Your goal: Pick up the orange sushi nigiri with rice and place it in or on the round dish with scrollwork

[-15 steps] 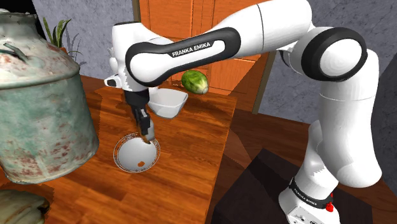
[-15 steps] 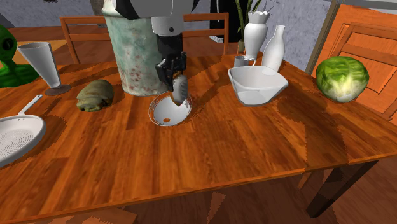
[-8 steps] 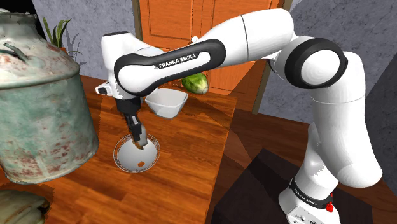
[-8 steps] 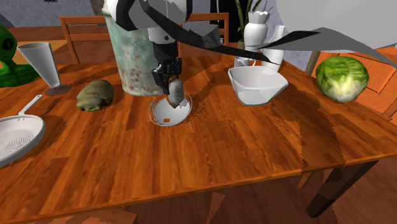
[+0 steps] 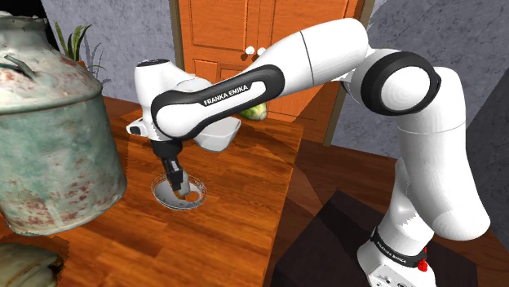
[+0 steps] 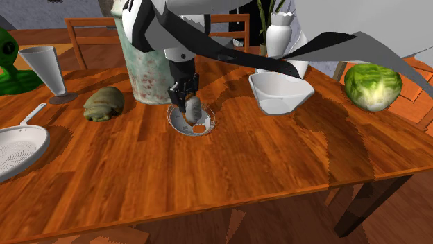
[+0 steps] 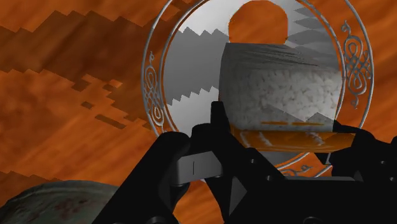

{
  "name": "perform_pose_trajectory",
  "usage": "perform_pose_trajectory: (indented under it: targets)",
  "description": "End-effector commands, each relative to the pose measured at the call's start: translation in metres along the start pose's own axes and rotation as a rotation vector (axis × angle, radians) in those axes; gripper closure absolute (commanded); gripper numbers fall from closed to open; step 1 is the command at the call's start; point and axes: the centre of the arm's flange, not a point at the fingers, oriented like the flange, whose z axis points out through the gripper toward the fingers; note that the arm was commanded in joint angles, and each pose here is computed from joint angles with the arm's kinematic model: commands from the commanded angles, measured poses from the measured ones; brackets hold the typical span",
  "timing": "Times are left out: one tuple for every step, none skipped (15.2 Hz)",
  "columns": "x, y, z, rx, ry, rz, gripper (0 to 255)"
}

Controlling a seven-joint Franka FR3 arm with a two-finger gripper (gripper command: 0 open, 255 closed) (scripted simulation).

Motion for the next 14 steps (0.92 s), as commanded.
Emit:
perform_pose_trajectory:
  targets:
    - [-0.0001, 0.0005, 0.0072, 0.002, -0.003, 0.001, 255]
    - [-0.0001, 0.0005, 0.0072, 0.002, -0.003, 0.001, 255]
    - [-0.0001, 0.0005, 0.0072, 0.002, -0.003, 0.001, 255]
    - [-0.0001, 0.0005, 0.0072, 0.002, -0.003, 0.001, 255]
    - [-0.0001, 0.0005, 0.0072, 0.002, -0.003, 0.001, 255]
    - [-0.0001, 0.0005, 0.0072, 0.002, -0.003, 0.001, 255]
    - [-0.0001, 0.0005, 0.0072, 0.002, -0.003, 0.001, 255]
    - [-0.0001, 0.0005, 0.0072, 0.002, -0.003, 0.001, 255]
    - [-0.0013, 0.0009, 0.0073, 0.002, -0.003, 0.001, 0]
    - [-0.0016, 0.001, 0.0078, 0.002, -0.003, 0.001, 0]
    - [-0.0019, 0.0007, 0.0083, 0.002, -0.003, 0.001, 0]
    - [-0.0014, 0.0005, 0.0084, 0.002, -0.003, 0.001, 0]
    - [-0.0014, 0.0006, 0.0083, 0.002, -0.003, 0.001, 0]
    - [-0.0001, 0.0005, 0.0072, 0.002, -0.003, 0.001, 0]
